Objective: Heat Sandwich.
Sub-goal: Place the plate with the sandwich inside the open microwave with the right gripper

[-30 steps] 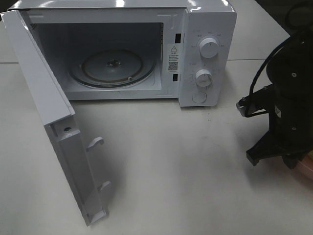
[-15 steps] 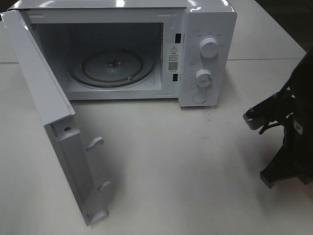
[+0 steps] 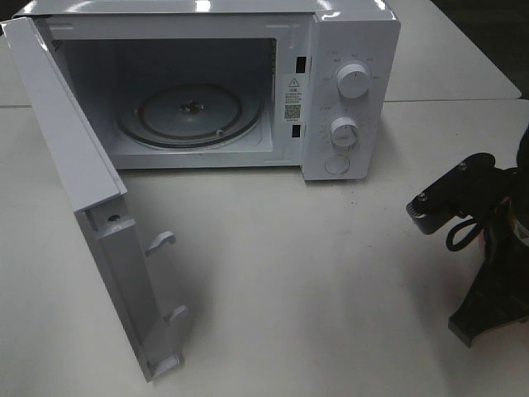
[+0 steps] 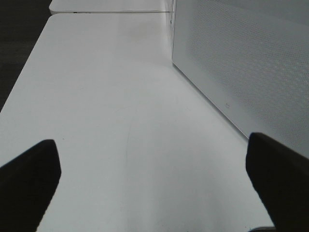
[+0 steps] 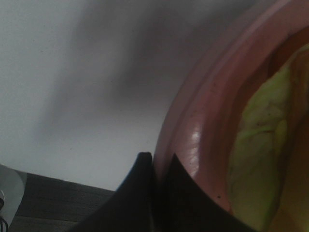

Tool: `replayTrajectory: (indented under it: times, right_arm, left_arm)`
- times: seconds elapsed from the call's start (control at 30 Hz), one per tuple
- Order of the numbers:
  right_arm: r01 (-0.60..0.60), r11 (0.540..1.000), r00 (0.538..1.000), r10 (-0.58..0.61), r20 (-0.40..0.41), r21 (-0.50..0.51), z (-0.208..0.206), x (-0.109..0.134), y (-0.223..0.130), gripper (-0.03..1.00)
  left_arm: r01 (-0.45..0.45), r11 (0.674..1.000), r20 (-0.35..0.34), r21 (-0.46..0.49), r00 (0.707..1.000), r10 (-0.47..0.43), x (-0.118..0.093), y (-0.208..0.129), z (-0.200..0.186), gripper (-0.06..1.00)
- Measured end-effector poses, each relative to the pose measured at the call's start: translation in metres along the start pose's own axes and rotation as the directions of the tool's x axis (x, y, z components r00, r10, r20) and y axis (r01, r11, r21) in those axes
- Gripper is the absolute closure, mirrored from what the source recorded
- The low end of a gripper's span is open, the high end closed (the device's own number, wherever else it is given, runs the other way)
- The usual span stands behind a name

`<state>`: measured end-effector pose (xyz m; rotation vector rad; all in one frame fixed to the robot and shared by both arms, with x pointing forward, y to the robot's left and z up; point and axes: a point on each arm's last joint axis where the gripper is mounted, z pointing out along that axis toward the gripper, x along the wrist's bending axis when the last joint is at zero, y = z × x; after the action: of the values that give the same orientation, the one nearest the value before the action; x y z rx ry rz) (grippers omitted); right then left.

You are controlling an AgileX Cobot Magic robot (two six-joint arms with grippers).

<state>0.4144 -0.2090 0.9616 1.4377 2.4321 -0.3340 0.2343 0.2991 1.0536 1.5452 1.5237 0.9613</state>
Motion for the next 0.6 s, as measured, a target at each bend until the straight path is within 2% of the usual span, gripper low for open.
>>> replayTrajectory:
  times: [0.33, 0.6]
  right_arm:
    - [0.105, 0.994, 0.994, -0.104, 0.017, -0.041, -0.015, 0.019, -0.008, 0.93]
    - [0.218, 0.971, 0.976, -0.216, 0.032, -0.094, -0.027, 0.039, -0.014, 0.93]
  left_arm:
    - [0.000, 1.000, 0.000, 0.000, 1.000, 0.000, 0.000, 0.000, 0.000, -0.05]
    - [0.000, 1.000, 0.000, 0.000, 1.000, 0.000, 0.000, 0.000, 0.000, -0.05]
